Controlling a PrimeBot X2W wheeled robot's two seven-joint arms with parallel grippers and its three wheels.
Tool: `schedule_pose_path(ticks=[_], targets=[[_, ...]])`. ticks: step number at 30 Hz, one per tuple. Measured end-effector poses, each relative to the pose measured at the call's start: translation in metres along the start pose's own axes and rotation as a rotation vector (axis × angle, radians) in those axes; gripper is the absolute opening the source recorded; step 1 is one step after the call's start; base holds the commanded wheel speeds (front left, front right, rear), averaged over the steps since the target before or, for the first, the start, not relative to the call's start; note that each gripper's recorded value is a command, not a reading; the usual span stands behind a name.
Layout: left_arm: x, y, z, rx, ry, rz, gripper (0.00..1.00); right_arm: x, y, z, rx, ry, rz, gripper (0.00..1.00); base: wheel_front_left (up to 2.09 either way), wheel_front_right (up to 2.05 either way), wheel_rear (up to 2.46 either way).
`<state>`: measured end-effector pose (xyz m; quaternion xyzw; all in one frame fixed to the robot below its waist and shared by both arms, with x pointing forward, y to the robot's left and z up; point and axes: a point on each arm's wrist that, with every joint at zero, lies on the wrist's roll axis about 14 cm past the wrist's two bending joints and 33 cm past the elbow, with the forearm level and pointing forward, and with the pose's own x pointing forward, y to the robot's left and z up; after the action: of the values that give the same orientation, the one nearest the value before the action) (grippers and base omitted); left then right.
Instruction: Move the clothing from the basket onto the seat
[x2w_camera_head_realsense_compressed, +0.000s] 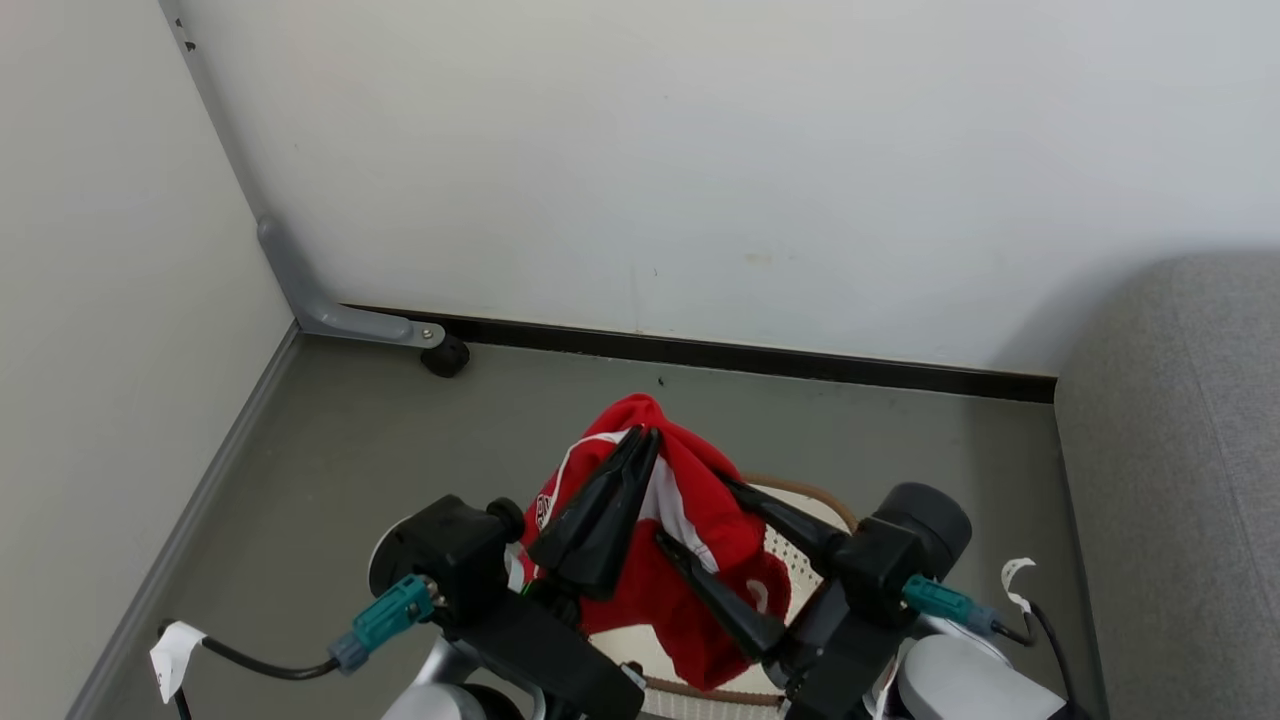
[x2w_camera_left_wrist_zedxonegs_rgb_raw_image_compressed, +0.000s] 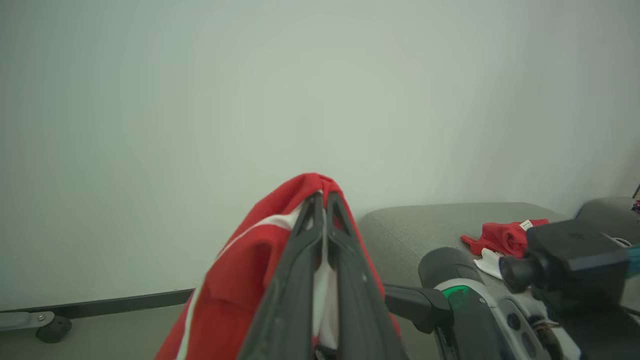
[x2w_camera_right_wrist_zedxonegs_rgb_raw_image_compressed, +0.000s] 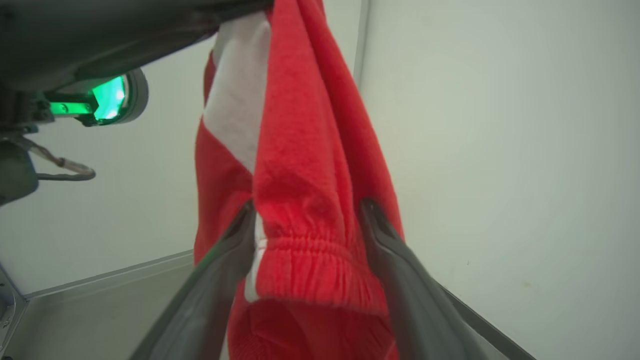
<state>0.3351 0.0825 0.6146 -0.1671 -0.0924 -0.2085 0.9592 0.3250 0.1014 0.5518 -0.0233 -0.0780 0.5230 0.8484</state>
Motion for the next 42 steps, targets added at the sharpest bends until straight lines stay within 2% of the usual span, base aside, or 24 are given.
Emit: schedule_pose_path(ticks=[1,2,3,12,13,16,17,21,29,42], targets=[[0.000,-0.002,0.000,-0.002,-0.001,-0.006,0.00,0.000,-0.002,-0.001,0.007,0.003,-0.007,0.68,0.00,0.00,0.00],[0.001,-0.004,0.000,-0.002,0.001,-0.013,0.00,-0.001,-0.004,-0.001,0.015,0.004,-0.015,0.08,0.00,0.00,0.00],[0.001,-0.005,0.000,-0.003,0.004,-0.016,0.00,-0.001,-0.005,-0.002,0.020,0.004,-0.020,0.00,0.00,0.00,0.00],[0.002,-0.004,-0.003,-0.020,0.026,-0.018,0.00,-0.003,-0.015,0.004,0.070,-0.020,-0.062,0.00,0.00,0.00,0.00],[0.002,-0.003,-0.003,-0.022,0.027,-0.018,0.16,-0.004,-0.019,0.006,0.080,-0.027,-0.075,0.00,0.00,0.00,0.00],[0.001,0.000,-0.006,-0.024,0.036,-0.008,0.92,-0.007,-0.029,0.011,0.089,-0.044,-0.107,0.00,0.00,0.00,0.00],[0.000,0.001,-0.009,-0.024,0.044,-0.008,1.00,-0.009,-0.033,0.013,0.088,-0.050,-0.120,0.00,0.00,0.00,0.00],[-0.002,0.002,-0.019,-0.005,0.076,-0.007,1.00,-0.022,-0.055,0.016,0.087,-0.062,-0.190,0.00,0.00,0.00,0.00],[-0.006,-0.014,-0.050,-0.030,0.146,-0.051,1.00,-0.048,-0.084,0.023,0.076,-0.085,-0.299,0.00,0.00,0.00,0.00],[0.006,-0.055,-0.077,-0.025,0.197,-0.210,1.00,-0.103,-0.103,0.022,0.061,-0.089,-0.463,0.00,0.00,0.00,0.00]])
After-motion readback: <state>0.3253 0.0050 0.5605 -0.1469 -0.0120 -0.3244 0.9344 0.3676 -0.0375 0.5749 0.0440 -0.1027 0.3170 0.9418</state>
